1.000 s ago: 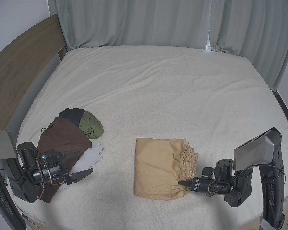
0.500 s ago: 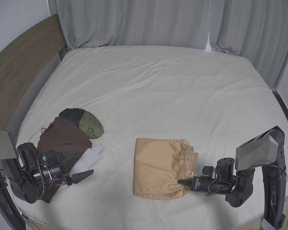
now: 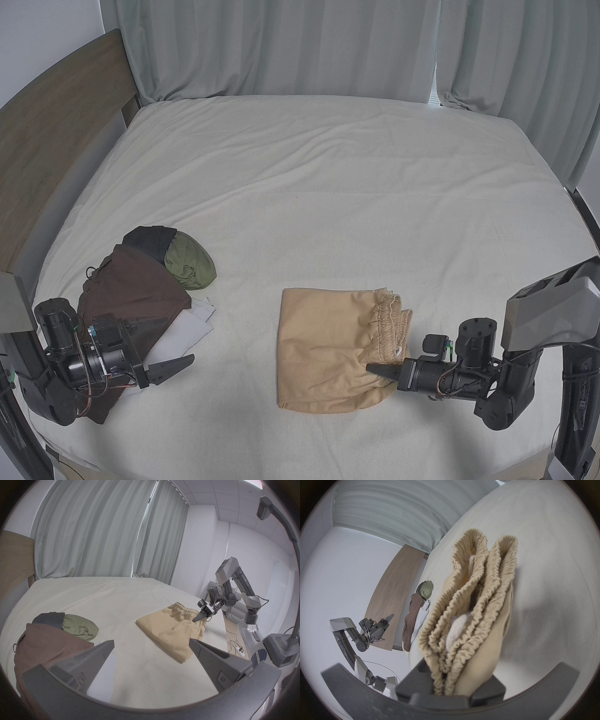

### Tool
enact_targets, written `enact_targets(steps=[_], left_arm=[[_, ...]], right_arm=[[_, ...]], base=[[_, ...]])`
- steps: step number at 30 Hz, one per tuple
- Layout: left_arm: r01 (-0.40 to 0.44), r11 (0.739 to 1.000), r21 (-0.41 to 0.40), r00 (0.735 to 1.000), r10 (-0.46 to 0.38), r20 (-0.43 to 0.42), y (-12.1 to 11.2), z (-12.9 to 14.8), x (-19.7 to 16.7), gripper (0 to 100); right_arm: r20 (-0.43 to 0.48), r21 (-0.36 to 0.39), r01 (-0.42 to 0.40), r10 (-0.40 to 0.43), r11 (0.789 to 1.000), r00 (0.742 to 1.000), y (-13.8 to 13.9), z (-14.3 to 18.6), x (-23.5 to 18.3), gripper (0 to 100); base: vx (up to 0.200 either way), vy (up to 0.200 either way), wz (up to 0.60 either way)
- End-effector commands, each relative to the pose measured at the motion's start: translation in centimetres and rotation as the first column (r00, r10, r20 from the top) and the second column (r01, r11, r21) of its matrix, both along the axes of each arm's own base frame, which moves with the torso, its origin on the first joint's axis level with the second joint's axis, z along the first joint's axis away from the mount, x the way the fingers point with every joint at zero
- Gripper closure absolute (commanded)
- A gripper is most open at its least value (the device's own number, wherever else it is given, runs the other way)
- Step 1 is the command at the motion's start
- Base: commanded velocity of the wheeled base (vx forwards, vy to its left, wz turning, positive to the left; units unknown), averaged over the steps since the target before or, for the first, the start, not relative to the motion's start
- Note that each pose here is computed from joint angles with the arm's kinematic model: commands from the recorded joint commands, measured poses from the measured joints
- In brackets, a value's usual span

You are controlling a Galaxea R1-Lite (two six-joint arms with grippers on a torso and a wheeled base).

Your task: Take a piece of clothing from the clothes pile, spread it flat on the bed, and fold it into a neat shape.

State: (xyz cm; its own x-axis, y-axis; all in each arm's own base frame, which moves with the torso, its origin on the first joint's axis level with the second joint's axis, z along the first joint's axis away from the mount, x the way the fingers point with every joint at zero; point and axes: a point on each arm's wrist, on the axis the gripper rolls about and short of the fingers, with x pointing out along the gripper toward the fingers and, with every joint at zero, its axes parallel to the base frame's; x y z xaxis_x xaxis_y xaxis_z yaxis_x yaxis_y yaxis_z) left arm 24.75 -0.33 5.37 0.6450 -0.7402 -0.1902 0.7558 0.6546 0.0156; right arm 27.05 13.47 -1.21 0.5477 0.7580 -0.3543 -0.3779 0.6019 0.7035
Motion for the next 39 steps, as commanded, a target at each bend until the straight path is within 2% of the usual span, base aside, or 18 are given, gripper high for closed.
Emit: enact_targets(steps=[1,9,12,19,32,34,39], left_arm=[[-0.003,1.000,0.000,1.000,0.003,-0.001,0.1,0.0,-0.1,0],[0.010,1.000,-0.001,1.000,-0.010,-0.008,-0.3,-0.1,-0.3,0],[0.011,1.000,0.000,1.000,-0.011,-0.005,-0.3,0.0,-0.2,0],[0.012,1.000,0.002,1.000,-0.012,0.005,-0.3,0.4,-0.8,0],[0.021,1.000,0.005,0.998,-0.021,0.052,-0.5,1.5,-1.1,0],[0.024,1.000,0.005,0.998,-0.024,0.054,-0.6,1.6,-1.1,0],[0.026,1.000,0.004,0.999,-0.026,0.047,-0.7,1.4,-1.0,0]], right_arm=[[0.045,0.020,-0.016,0.015,1.000,0.999,0.4,1.5,-0.2,100],[0.106,0.047,-0.035,0.030,0.998,0.994,0.4,4.1,-1.2,100],[0.133,0.064,-0.065,0.056,0.996,0.990,0.6,5.2,-1.8,100],[0.157,0.075,-0.095,0.083,0.993,0.984,1.0,6.3,-2.7,100],[0.255,0.119,-0.157,0.123,0.980,0.959,1.9,9.4,-4.2,100],[0.286,0.136,-0.166,0.122,0.977,0.951,1.9,10.4,-4.4,100],[0.362,0.230,-0.200,0.107,0.952,0.926,2.2,13.8,-3.9,100]], base=[[0.000,0.000,0.00],[0.000,0.000,0.00],[0.000,0.000,0.00],[0.000,0.000,0.00],[0.000,0.000,0.00],[0.000,0.000,0.00],[0.000,0.000,0.00]])
